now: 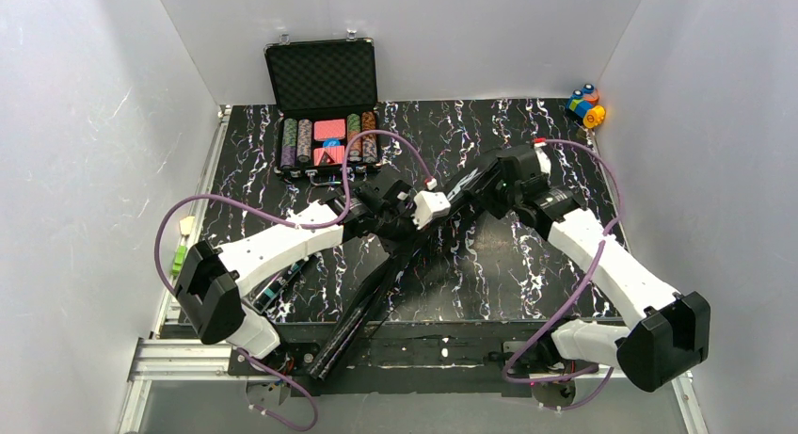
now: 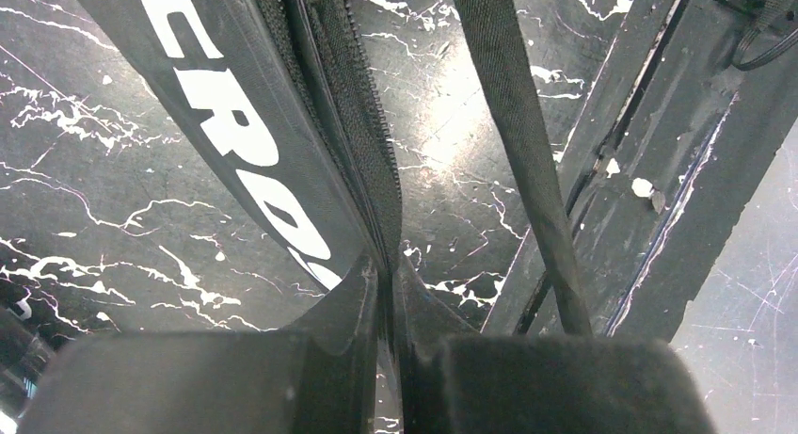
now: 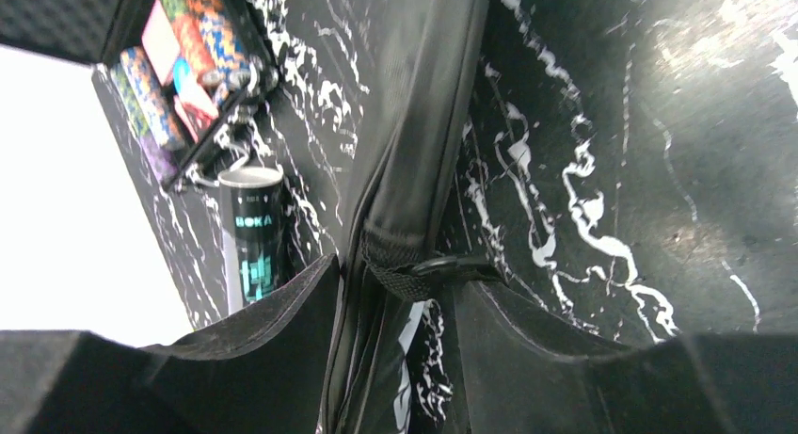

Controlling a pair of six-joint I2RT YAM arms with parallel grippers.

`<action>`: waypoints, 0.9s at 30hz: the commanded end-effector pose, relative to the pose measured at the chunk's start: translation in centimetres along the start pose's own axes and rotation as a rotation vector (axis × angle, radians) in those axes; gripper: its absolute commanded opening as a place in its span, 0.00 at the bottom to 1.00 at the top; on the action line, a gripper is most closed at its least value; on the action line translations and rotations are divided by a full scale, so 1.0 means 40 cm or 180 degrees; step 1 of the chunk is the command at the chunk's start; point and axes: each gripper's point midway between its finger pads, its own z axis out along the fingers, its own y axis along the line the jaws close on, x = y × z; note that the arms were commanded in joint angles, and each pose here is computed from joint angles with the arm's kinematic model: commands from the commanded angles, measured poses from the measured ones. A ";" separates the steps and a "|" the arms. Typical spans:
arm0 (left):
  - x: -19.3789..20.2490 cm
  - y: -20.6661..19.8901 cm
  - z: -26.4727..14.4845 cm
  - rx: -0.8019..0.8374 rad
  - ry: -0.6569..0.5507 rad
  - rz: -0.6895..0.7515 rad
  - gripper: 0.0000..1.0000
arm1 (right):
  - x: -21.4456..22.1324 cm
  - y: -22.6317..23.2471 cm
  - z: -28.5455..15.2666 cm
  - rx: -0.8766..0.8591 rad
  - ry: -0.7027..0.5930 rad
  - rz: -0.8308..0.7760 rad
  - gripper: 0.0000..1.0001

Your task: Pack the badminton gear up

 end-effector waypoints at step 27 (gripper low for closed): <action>-0.073 -0.033 -0.071 0.0147 -0.0439 0.0114 0.00 | -0.144 0.021 -0.123 -0.0598 -0.0424 0.0333 0.55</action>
